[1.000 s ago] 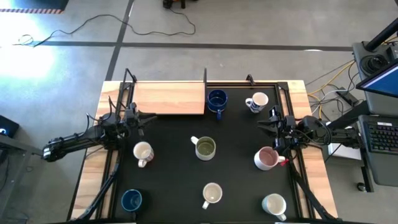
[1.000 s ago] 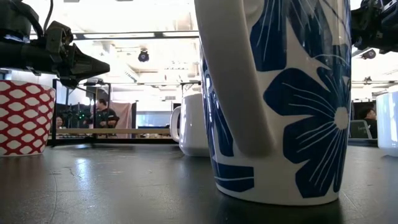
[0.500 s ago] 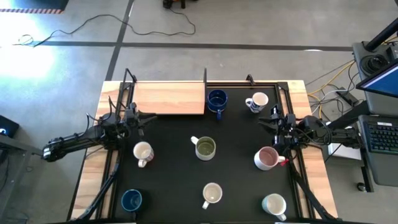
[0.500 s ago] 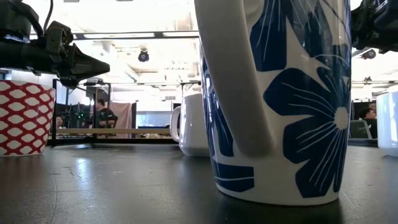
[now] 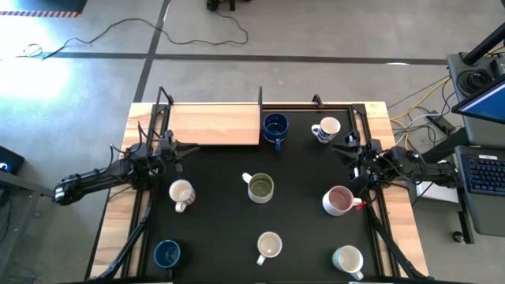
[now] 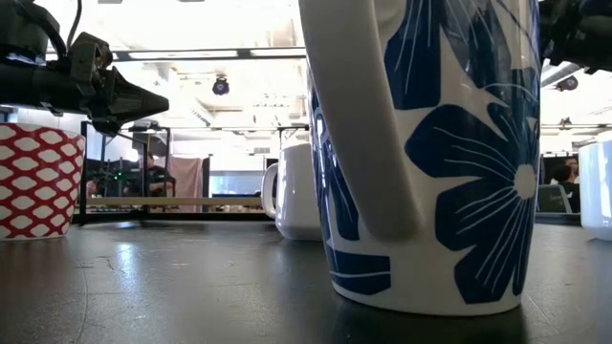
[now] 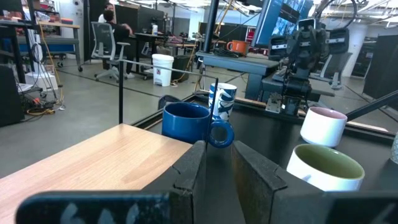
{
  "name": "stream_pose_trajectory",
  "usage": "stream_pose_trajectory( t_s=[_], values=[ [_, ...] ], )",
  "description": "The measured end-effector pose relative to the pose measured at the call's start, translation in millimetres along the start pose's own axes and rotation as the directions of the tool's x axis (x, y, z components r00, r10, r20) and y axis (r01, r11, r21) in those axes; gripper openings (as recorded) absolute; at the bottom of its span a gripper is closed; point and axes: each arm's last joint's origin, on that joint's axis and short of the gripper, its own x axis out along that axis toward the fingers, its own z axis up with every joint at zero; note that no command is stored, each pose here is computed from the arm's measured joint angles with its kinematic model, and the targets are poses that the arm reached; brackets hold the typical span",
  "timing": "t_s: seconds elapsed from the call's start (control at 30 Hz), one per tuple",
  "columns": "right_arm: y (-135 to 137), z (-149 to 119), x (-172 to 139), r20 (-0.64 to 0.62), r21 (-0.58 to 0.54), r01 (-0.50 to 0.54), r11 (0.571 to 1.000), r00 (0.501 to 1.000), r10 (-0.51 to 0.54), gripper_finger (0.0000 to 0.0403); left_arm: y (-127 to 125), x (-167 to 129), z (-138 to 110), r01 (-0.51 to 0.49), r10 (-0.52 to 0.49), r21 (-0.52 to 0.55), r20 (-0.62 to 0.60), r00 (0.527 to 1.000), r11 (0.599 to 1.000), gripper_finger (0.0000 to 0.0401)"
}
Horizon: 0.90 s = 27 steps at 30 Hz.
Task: Place coffee mugs
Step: Put the top blue patterned mug on the shelf
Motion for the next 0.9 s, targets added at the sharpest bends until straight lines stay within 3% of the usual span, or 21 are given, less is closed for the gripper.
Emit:
stream_pose_trajectory(
  t_s=[0.3,0.4,0.6,0.7,0.9],
  values=[
    [-6.1,-9.8,8.8,-0.049,0.022,0.205,0.979,0.978,-0.204,0.0084,0.0,0.0,0.0,0.0,0.0,0.0,0.0,1.0,1.0,0.0062],
    [-5.4,-6.6,12.6,-0.009,0.01,0.217,0.976,0.976,-0.217,0.0084,0.0,0.0,0.0,0.0,0.0,0.0,0.0,1.0,1.0,0.0062],
    [0.3,14.4,28.3,-0.053,-0.023,0.261,0.965,0.964,-0.262,0.0084,0.0,0.0,0.0,0.0,0.0,0.0,0.0,1.0,1.0,0.0062],
    [-0.5,17.3,37.1,-0.159,-0.036,0.39,0.92,0.907,-0.39,0.0084,0.0,0.0,0.0,0.0,0.0,0.0,0.0,1.0,1.0,0.0062],
    [-3.1,12.5,51.3,-0.395,-0.069,0.638,0.767,0.689,-0.608,0.0084,0.0,0.0,0.0,0.0,0.0,0.0,0.0,1.0,1.0,0.0062]
  ],
)
